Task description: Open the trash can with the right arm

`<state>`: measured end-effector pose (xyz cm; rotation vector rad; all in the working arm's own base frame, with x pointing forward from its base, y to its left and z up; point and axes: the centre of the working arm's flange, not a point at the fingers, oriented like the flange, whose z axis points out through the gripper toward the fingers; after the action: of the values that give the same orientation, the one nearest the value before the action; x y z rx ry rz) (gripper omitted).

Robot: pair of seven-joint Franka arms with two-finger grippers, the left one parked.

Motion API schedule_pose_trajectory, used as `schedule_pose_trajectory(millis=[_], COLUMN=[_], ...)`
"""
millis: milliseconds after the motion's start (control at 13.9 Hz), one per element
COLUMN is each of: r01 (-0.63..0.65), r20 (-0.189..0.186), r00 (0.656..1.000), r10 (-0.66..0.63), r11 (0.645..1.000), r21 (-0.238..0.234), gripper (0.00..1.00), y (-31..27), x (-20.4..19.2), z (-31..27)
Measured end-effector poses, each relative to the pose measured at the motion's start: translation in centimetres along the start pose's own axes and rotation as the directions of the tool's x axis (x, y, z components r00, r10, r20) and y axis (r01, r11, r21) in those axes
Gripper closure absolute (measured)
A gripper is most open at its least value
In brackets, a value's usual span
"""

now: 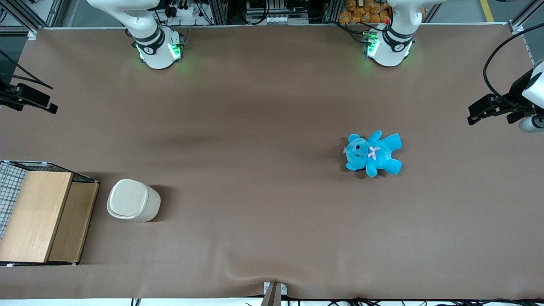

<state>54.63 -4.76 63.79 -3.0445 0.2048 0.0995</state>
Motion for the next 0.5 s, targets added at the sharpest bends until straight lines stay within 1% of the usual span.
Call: schedule_pose_trajectory(millis=[216,505], r01=[0.001,0.039], r20=[-0.018,-0.019], r00=[1.0,0.999], r10=[-0.002,-0.039], r11=[1.0,0.999], r21=[-0.005,-0.02], gripper=[0.0,0.0], y=[-0.02,0.14], x=[-0.01,0.0], z=[-0.71,-0.75])
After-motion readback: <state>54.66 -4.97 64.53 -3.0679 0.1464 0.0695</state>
